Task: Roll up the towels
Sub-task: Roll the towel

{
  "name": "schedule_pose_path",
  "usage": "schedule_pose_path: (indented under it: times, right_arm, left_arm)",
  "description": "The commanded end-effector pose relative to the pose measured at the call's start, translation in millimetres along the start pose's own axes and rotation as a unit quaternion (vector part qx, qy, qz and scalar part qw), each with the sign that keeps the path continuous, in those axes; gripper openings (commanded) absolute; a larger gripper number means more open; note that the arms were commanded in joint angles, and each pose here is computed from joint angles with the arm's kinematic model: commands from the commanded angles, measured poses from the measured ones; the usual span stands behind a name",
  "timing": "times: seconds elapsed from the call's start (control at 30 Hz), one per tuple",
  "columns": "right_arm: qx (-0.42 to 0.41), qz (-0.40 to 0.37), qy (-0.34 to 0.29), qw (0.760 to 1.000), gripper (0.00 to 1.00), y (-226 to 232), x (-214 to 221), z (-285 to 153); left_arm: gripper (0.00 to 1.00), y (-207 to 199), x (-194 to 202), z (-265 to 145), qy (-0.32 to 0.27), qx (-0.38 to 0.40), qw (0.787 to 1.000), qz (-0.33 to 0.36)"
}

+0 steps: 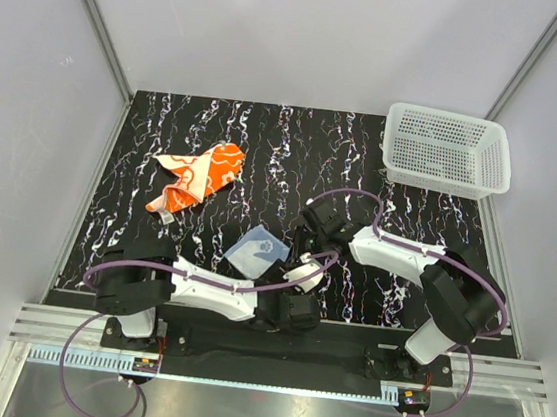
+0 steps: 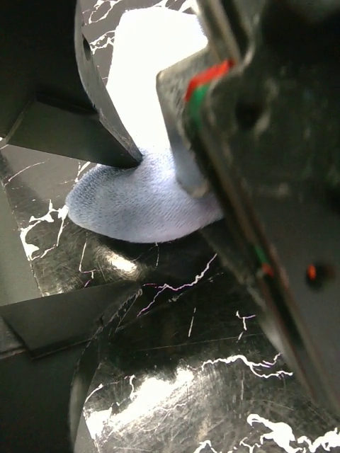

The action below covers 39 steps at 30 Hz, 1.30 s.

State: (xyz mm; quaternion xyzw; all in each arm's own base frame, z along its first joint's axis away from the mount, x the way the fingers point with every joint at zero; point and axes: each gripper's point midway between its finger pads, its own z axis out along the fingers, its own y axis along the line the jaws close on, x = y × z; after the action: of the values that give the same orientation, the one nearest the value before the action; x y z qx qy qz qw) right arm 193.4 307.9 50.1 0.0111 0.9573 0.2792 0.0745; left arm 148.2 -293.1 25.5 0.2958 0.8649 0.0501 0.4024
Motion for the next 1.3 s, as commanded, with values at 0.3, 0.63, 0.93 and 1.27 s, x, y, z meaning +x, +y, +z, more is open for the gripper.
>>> schedule_pose_path:
  times: [0.3,0.63,0.93,1.27]
  right_arm:
    - [-0.016,-0.028,0.034,0.999,0.27,8,5,-9]
    - [0.048,-0.021,0.023,0.998,0.44,-18,-13,-1]
    - [0.078,0.010,0.005,0.997,0.49,-64,-31,-13]
    - [0.167,0.041,-0.037,0.984,0.52,-114,-59,-33]
  left_arm:
    - [0.00,9,-5,-1,-0.012,-0.008,1.000,-0.005]
    - [0.00,-7,-10,-28,0.039,0.076,0.996,-0.038]
    - [0.00,-2,-14,-31,0.060,0.136,0.983,-0.109]
    - [0.00,-4,-16,-34,0.073,0.179,0.969,-0.152]
